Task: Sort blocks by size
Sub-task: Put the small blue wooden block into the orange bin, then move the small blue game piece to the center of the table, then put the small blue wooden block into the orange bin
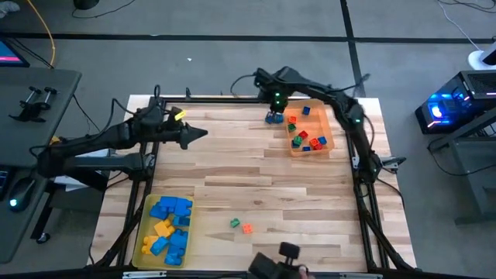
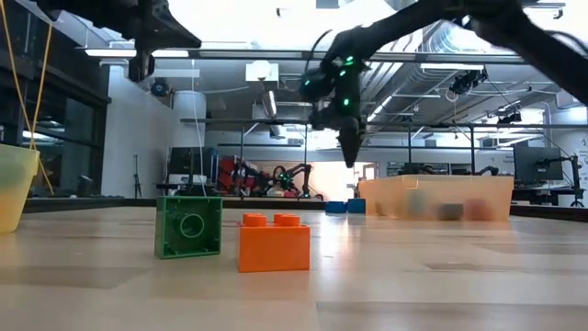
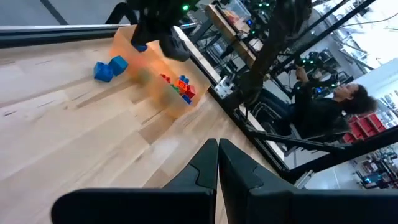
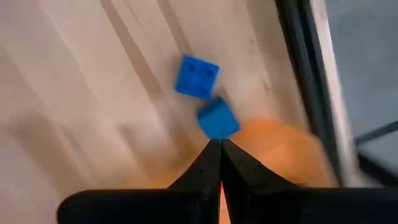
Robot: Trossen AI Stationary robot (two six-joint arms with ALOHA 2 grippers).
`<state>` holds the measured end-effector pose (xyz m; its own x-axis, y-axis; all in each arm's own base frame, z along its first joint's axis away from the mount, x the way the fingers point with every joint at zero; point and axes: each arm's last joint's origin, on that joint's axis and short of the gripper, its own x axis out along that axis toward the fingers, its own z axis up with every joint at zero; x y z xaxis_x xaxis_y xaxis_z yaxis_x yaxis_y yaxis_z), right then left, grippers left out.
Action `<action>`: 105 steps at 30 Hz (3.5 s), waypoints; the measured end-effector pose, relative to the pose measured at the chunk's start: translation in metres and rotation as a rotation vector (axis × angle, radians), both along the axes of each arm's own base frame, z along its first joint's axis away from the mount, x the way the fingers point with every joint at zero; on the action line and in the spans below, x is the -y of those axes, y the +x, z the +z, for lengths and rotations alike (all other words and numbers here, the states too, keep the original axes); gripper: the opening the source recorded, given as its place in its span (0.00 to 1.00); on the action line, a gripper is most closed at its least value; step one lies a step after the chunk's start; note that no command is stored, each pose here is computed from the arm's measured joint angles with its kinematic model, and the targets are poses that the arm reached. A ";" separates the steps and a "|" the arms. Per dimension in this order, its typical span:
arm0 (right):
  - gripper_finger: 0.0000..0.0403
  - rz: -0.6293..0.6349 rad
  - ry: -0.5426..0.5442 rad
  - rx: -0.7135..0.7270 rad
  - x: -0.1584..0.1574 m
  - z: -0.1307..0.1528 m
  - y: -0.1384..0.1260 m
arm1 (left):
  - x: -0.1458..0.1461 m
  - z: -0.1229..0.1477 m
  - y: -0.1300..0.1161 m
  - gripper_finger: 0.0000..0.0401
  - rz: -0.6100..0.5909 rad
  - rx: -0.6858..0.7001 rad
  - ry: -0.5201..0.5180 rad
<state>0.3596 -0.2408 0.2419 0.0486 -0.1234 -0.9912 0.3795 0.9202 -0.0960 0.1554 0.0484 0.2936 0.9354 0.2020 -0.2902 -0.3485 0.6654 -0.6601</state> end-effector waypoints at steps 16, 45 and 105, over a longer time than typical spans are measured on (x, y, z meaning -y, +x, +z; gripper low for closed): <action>0.00 0.600 -0.028 -0.388 0.012 -0.054 0.025 | 0.005 -0.001 0.004 0.00 -0.017 0.007 0.008; 0.00 0.763 -0.108 -0.235 -0.002 -0.076 0.060 | 0.005 -0.001 0.004 0.00 -0.018 0.001 0.008; 0.00 0.191 0.068 -0.047 0.012 -0.044 0.034 | 0.012 -0.007 0.003 0.00 -0.096 -0.068 -0.001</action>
